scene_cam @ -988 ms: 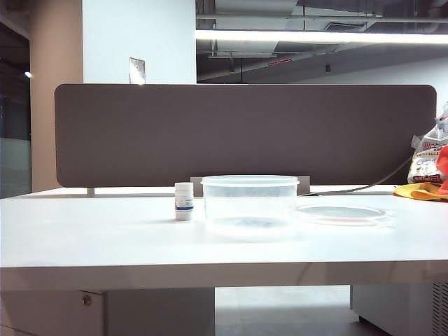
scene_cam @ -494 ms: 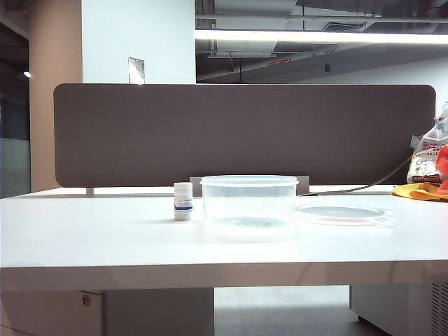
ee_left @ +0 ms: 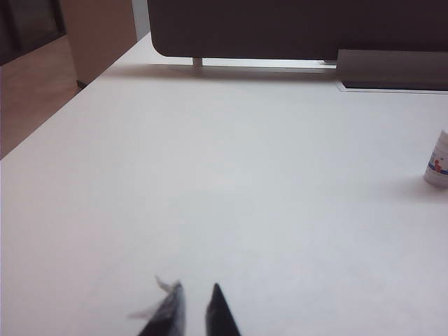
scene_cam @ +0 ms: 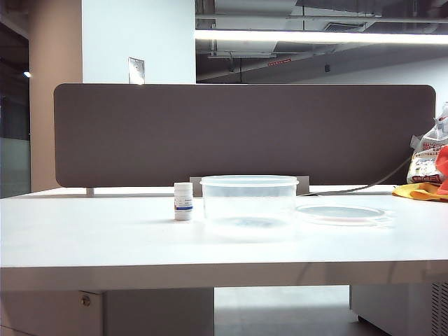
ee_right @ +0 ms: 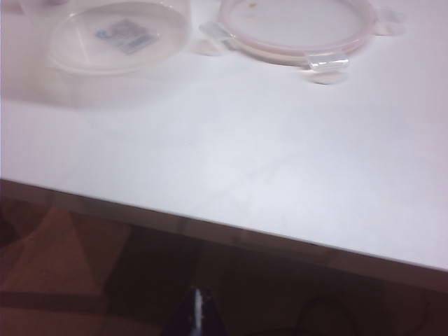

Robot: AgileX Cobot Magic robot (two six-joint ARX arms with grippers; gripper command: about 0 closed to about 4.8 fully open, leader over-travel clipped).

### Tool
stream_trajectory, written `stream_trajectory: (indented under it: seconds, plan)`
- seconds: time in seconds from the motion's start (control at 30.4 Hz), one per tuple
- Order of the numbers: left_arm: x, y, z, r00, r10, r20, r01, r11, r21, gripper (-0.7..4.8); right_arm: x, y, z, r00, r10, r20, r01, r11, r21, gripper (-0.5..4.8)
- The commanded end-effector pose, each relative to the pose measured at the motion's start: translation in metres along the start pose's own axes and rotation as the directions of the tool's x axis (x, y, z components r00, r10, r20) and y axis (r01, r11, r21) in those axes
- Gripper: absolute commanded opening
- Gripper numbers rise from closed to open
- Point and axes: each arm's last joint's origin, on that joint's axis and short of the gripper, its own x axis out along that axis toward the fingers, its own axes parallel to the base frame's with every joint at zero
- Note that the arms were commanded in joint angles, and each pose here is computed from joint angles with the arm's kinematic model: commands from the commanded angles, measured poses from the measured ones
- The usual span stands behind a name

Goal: Remove the lid of the round box, pick up the small white medicine bottle inside, and place it on the table.

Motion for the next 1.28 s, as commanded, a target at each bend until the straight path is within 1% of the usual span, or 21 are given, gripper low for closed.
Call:
stream_trajectory:
  seconds: [0.03, 0.23, 0.3, 0.36, 0.4, 0.43, 0.46, 0.49, 0.53, 0.56, 0.59, 0.63, 0.69, 0.72, 0.79, 0.82, 0.89, 0.99, 1.15, 1.28]
  plan:
    - [0.000, 0.000, 0.000, 1.000, -0.006, 0.005, 0.006, 1.000, -0.002, 0.49, 0.000, 0.000, 0.002, 1.000, -0.002, 0.017, 0.002, 1.000, 0.003, 0.00]
    - [0.000, 0.000, 0.000, 1.000, -0.006, 0.005, 0.006, 1.000, -0.002, 0.49, 0.000, 0.000, 0.002, 1.000, -0.003, 0.016, 0.003, 1.000, 0.002, 0.00]
    - [0.000, 0.000, 0.000, 1.000, -0.006, 0.005, 0.006, 1.000, -0.002, 0.49, 0.000, -0.003, 0.003, 1.000, -0.022, 0.019, 0.022, 1.000, 0.014, 0.00]
    - [0.000, 0.000, 0.000, 1.000, -0.006, 0.005, 0.006, 1.000, -0.002, 0.49, -0.001, -0.017, 0.009, 0.990, -0.123, 0.075, 0.117, 0.990, 0.082, 0.00]
    - [0.000, 0.000, 0.000, 1.000, -0.007, 0.005, 0.007, 1.000, -0.002, 0.49, -0.005, -0.029, 0.016, 0.963, -0.219, 0.159, 0.194, 0.969, 0.155, 0.00]
    - [0.000, 0.000, 0.000, 1.000, -0.006, 0.005, 0.006, 1.000, -0.002, 0.49, -0.007, -0.034, 0.020, 0.945, -0.259, 0.201, 0.224, 0.958, 0.182, 0.00]
    - [0.000, 0.000, 0.000, 1.000, -0.006, 0.005, 0.006, 1.000, -0.002, 0.49, -0.015, -0.043, 0.027, 0.894, -0.341, 0.291, 0.282, 0.933, 0.225, 0.00]
    - [0.000, 0.000, 0.000, 1.000, -0.006, 0.004, 0.006, 1.000, -0.002, 0.49, -0.018, -0.046, 0.030, 0.870, -0.369, 0.326, 0.306, 0.924, 0.229, 0.00]
    - [0.000, 0.000, 0.000, 1.000, -0.006, 0.005, 0.006, 1.000, -0.002, 0.49, -0.026, -0.051, 0.034, 0.825, -0.417, 0.383, 0.348, 0.907, 0.239, 0.00]
    - [0.000, 0.000, 0.000, 1.000, -0.006, 0.005, 0.006, 1.000, -0.002, 0.49, -0.029, -0.052, 0.035, 0.804, -0.432, 0.408, 0.363, 0.901, 0.237, 0.00]
    - [0.000, 0.000, 0.000, 1.000, -0.006, 0.005, 0.006, 1.000, -0.002, 0.49, -0.034, -0.053, 0.037, 0.780, -0.442, 0.442, 0.390, 0.897, 0.209, 0.00]
    - [0.000, 0.000, 0.000, 1.000, -0.006, 0.004, 0.006, 1.000, -0.002, 0.49, -0.035, -0.052, 0.036, 0.778, -0.434, 0.455, 0.392, 0.900, 0.189, 0.00]
    - [0.000, 0.000, 0.000, 1.000, -0.006, 0.000, 0.006, 1.000, -0.002, 0.49, -0.035, -0.050, 0.033, 0.807, -0.376, 0.455, 0.373, 0.922, 0.101, 0.00]
    - [0.000, 0.000, 0.000, 1.000, -0.006, 0.001, 0.006, 1.000, -0.002, 0.49, -0.033, -0.049, 0.029, 0.837, -0.351, 0.420, 0.359, 0.931, 0.064, 0.00]
    - [0.000, 0.000, 0.000, 1.000, -0.006, 0.000, 0.006, 1.000, -0.002, 0.49, -0.030, -0.049, 0.023, 0.867, -0.345, 0.359, 0.350, 0.935, 0.053, 0.00]
    - [0.000, 0.000, 0.000, 1.000, -0.006, 0.000, 0.006, 1.000, -0.002, 0.49, -0.030, -0.049, 0.021, 0.874, -0.345, 0.341, 0.350, 0.935, 0.051, 0.00]
    - [0.000, 0.000, 0.000, 1.000, -0.006, 0.000, 0.006, 1.000, -0.002, 0.49, -0.029, -0.049, 0.019, 0.882, -0.347, 0.319, 0.350, 0.935, 0.050, 0.00]
    - [0.000, 0.000, 0.000, 1.000, -0.006, 0.000, 0.006, 1.000, -0.002, 0.49, -0.029, -0.049, 0.020, 0.881, -0.345, 0.323, 0.349, 0.936, 0.050, 0.00]
    - [0.000, 0.000, 0.000, 1.000, -0.006, 0.000, 0.006, 1.000, -0.002, 0.49, -0.028, -0.047, 0.020, 0.901, -0.285, 0.327, 0.292, 0.956, 0.026, 0.00]
    - [0.000, 0.000, 0.000, 1.000, -0.006, 0.000, 0.006, 1.000, -0.002, 0.49, -0.028, -0.046, 0.020, 0.904, -0.276, 0.326, 0.285, 0.958, 0.021, 0.00]
